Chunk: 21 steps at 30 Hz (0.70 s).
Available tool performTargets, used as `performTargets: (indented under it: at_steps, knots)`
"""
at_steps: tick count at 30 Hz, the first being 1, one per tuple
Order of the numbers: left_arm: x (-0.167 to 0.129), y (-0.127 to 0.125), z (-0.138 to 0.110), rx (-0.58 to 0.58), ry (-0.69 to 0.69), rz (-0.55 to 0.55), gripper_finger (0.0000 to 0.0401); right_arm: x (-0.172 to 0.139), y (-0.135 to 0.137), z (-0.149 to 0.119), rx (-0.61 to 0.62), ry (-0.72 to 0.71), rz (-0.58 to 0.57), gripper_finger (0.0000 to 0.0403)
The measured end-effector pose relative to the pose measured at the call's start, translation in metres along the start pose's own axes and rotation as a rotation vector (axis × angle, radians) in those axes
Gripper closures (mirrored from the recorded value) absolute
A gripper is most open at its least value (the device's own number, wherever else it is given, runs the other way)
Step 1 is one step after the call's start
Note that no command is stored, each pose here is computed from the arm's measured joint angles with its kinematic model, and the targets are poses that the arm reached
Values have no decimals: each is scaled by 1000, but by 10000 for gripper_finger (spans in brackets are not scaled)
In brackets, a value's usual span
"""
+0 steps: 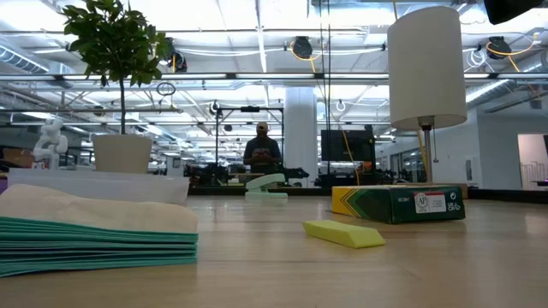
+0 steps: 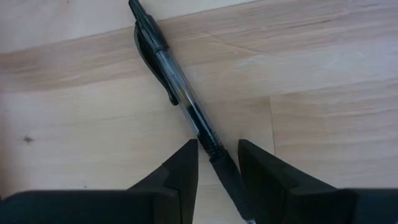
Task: Pack school essentials
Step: Put the black pen into the purple supply box
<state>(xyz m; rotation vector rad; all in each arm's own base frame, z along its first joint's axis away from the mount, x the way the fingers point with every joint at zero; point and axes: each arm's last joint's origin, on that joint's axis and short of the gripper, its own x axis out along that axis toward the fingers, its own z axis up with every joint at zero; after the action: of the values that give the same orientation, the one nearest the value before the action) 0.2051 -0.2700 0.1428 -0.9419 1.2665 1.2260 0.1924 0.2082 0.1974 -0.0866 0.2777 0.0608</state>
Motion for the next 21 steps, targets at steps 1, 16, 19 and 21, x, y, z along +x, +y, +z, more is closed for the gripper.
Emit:
performTargets:
  at_steps: [1,16,19,21]
  knots:
    - [0,0,0,2,-3,3,284,0,0,0,0,0,0,179]
    - [0,1,0,60,-17,3,287,0,0,0,1,0,0,179]
    - [0,1,0,80,-27,-10,309,0,0,0,0,0,0,179]
    - [1,1,0,92,-43,-24,330,0,0,0,0,0,0,179]
